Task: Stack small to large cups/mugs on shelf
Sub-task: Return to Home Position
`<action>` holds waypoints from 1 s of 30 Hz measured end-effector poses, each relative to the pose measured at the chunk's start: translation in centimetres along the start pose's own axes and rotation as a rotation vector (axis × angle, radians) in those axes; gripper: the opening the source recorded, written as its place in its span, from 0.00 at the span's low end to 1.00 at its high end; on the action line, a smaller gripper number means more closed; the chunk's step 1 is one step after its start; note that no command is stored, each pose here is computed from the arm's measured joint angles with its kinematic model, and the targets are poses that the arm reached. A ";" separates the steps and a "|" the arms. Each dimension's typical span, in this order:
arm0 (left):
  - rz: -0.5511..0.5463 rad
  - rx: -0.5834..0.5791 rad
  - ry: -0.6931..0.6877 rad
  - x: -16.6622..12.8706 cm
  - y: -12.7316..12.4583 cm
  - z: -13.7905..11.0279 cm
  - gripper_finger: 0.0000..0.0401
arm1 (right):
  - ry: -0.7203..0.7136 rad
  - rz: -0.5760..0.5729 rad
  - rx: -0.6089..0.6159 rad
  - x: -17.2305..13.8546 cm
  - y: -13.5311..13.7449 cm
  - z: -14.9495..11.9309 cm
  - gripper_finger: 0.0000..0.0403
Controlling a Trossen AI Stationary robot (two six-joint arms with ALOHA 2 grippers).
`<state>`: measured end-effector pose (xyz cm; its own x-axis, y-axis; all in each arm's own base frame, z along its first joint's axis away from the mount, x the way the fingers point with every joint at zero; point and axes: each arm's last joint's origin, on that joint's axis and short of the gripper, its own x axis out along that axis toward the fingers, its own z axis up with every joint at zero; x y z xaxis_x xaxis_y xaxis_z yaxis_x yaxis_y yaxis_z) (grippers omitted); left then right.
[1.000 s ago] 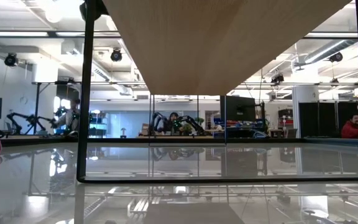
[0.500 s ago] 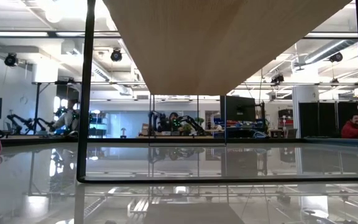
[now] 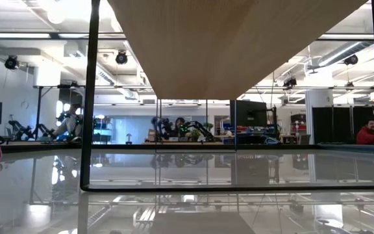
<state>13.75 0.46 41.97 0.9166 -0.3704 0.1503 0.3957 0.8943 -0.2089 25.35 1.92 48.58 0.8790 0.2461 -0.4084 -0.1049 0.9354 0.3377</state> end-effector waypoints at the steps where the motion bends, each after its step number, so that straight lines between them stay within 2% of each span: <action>1: -0.005 0.007 -0.019 -0.5 -0.2 -0.3 0.29 | -0.025 0.000 -0.001 -0.4 -0.3 -0.7 0.22; 9: -0.008 0.087 -0.133 -4.8 -1.8 -3.2 0.29 | -0.316 0.091 -0.015 -4.2 -1.6 -6.9 0.22; 17: 0.047 0.148 -0.220 -8.5 -2.3 -7.8 0.29 | -0.519 0.144 -0.108 -4.8 -3.2 -13.4 0.22; 22: 0.057 0.157 -0.261 -10.0 -2.3 -10.4 0.29 | -0.570 0.129 -0.112 -4.9 -4.4 -17.0 0.22; 25: 0.077 0.089 -0.200 -9.4 -1.3 -12.5 0.29 | -0.578 0.081 -0.095 -5.1 -5.1 -19.1 0.23; 30: 0.084 -0.001 -0.157 -8.6 -0.3 -14.2 0.29 | -0.602 0.082 -0.105 -5.6 -5.9 -22.3 0.21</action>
<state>6.58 -0.19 27.00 0.9262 -0.2508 0.2815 0.3185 0.9201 -0.2280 10.68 0.70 29.96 0.9712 0.1603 0.1762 -0.2017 0.9470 0.2500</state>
